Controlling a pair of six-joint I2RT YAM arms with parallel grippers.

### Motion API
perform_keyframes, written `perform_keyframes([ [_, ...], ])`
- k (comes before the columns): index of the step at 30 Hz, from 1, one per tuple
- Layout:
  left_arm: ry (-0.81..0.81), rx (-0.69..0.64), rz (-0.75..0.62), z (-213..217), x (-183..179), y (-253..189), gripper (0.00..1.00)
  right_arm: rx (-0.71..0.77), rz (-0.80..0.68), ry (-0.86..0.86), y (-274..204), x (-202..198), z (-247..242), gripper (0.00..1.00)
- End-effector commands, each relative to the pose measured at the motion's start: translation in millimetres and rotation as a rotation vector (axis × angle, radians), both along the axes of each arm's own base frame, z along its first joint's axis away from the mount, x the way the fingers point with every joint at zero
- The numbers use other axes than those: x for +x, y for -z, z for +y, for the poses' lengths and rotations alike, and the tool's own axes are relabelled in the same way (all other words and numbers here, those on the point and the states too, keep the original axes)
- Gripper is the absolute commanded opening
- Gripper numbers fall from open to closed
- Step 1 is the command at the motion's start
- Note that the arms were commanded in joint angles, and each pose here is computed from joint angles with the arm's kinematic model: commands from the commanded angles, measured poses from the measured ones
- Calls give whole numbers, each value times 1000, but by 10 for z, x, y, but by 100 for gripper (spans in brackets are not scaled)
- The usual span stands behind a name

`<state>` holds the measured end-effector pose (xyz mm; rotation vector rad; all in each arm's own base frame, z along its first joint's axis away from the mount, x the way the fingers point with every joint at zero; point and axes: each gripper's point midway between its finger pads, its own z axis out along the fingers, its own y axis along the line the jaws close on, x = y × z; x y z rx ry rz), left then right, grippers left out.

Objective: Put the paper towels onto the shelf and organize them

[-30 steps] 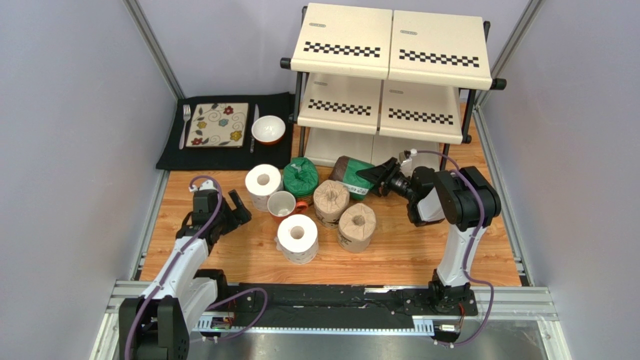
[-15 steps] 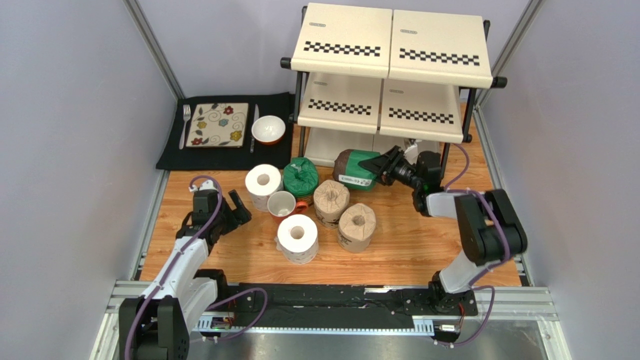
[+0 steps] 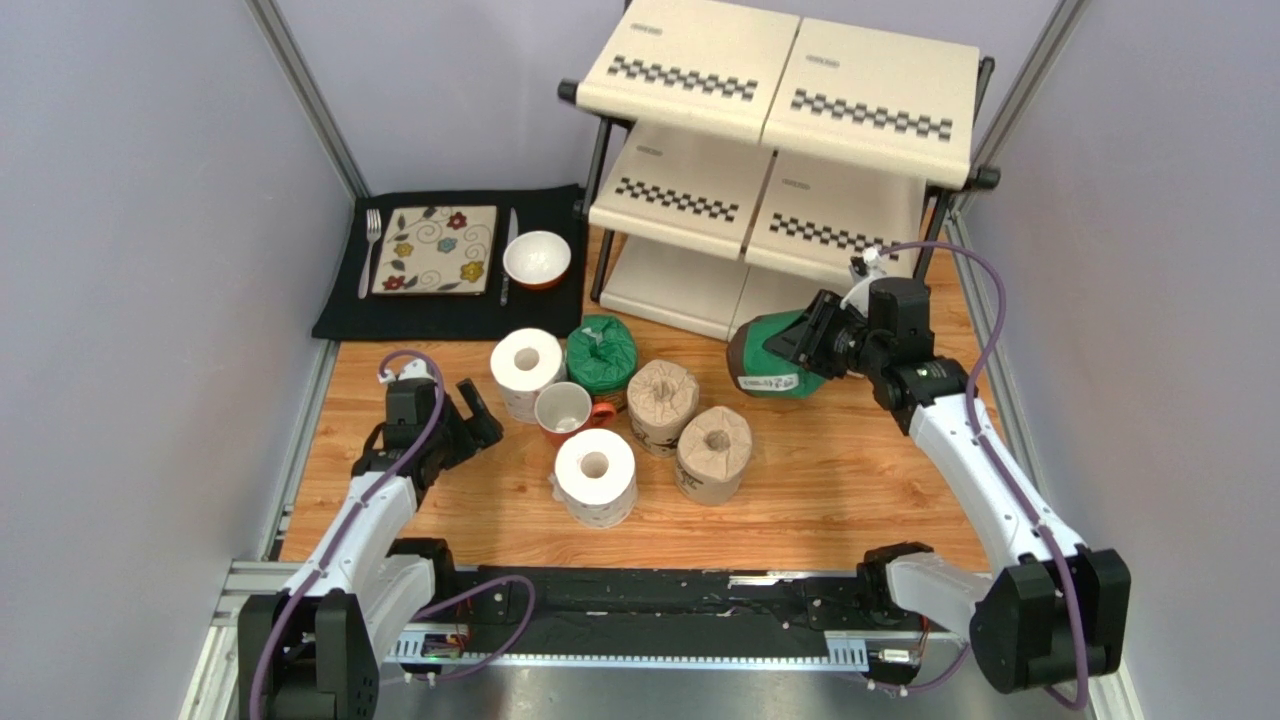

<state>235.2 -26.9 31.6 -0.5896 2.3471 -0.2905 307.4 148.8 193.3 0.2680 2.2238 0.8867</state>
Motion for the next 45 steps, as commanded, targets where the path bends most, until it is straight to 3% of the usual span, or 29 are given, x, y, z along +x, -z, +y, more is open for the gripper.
perform_keyframes([
  [1,10,-11,-15,-17,51,-81,96,-96,-15,27,40,-124,-170,27],
  [11,14,-9,-16,-18,55,-90,96,-168,-1,48,56,-175,-293,27],
  [25,19,-14,-6,-31,45,-73,95,-485,179,63,53,-646,-793,27],
  [34,15,-5,-3,-10,43,-73,96,-631,266,11,298,-803,-765,29],
  [39,14,-5,2,-12,34,-62,95,-624,265,-67,377,-831,-499,30],
  [43,12,-3,3,-6,28,-57,95,-675,314,-102,575,-855,-410,39],
  [45,14,-2,3,-9,29,-60,96,-677,318,-117,647,-858,-346,48],
])
